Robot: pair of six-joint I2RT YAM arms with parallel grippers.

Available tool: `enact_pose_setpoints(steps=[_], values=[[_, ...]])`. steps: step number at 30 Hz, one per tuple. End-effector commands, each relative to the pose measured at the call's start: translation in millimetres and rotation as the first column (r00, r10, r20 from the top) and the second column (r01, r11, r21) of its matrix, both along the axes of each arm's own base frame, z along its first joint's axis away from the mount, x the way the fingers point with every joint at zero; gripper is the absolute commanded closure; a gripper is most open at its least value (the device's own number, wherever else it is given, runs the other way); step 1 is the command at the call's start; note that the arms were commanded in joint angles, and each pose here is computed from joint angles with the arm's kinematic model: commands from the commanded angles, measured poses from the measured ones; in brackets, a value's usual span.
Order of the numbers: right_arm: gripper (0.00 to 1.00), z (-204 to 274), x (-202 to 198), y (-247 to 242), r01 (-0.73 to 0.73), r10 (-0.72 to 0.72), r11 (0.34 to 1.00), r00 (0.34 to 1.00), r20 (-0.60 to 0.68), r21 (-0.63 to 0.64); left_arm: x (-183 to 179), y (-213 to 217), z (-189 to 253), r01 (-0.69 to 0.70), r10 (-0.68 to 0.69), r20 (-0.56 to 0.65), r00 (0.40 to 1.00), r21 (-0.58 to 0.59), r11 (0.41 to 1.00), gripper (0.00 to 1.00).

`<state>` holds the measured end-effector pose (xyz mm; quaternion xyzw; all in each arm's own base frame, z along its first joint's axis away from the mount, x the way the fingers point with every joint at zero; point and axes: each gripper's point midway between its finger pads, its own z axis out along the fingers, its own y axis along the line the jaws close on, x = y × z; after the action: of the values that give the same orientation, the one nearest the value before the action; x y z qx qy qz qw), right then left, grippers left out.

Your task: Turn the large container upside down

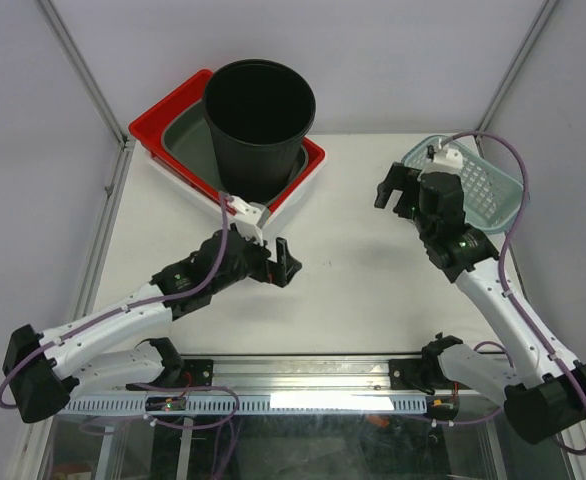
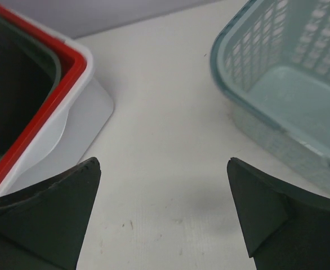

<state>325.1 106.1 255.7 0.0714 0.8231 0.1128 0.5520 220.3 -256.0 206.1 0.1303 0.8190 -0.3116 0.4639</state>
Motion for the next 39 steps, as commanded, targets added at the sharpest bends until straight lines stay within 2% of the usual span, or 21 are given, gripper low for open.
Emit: enact_pose_setpoints(steps=[1, 6, 10, 17, 19, 22, 25, 31, 36, 39], values=[[0.01, 54, 15, -69, 0.29, -0.279, 0.953, 0.953, 0.12, -0.089, -3, -40, 17, 0.028, -0.025, 0.035, 0.999, -0.069, 0.997, 0.01], [0.01, 45, 59, -106, 0.355, -0.354, 0.935, 0.935, -0.032, 0.02, -9, -67, -3, 0.07, -0.071, -0.017, 0.997, -0.054, 0.996, 0.01], [0.01, 26, 92, -111, 0.347, -0.342, 0.938, 0.928, -0.147, 0.005, -11, -75, -8, 0.091, -0.093, -0.034, 0.995, -0.068, 0.994, 0.01], [0.01, -19, 141, -70, 0.133, -0.096, 0.984, 0.955, -0.279, 0.118, -8, -74, -15, 0.09, -0.091, -0.027, 0.996, -0.029, 0.996, 0.01], [0.01, -33, 149, -59, 0.119, -0.089, 0.99, 0.944, -0.318, 0.075, -7, -71, -15, 0.077, -0.078, -0.022, 0.997, -0.026, 0.997, 0.01], [0.01, -49, 161, -59, 0.165, -0.167, 0.986, 0.919, -0.357, -0.036, -8, -67, -15, 0.069, -0.07, -0.021, 0.997, -0.029, 0.997, 0.01], [0.04, -57, 169, -57, 0.192, -0.214, 0.977, 0.904, -0.371, -0.094, -9, -64, -15, 0.063, -0.064, -0.027, 0.998, -0.034, 0.997, 0.01], [0.35, -65, 182, -56, 0.213, -0.253, 0.966, 0.89, -0.38, -0.144, -9, -63, -19, 0.06, -0.061, -0.033, 0.998, -0.023, 0.998, 0.01], [0.73, -48, 181, -41, 0.163, -0.215, 0.972, 0.91, -0.355, -0.17, -10, -58, -18, 0.044, -0.045, -0.042, 0.998, -0.018, 0.999, 0.01], [0.99, -31, 172, -15, 0.105, -0.125, 0.992, 0.929, -0.349, -0.076, -12, -50, -19, 0.019, -0.02, -0.047, 0.999, -0.023, 1.0, 0.01]])
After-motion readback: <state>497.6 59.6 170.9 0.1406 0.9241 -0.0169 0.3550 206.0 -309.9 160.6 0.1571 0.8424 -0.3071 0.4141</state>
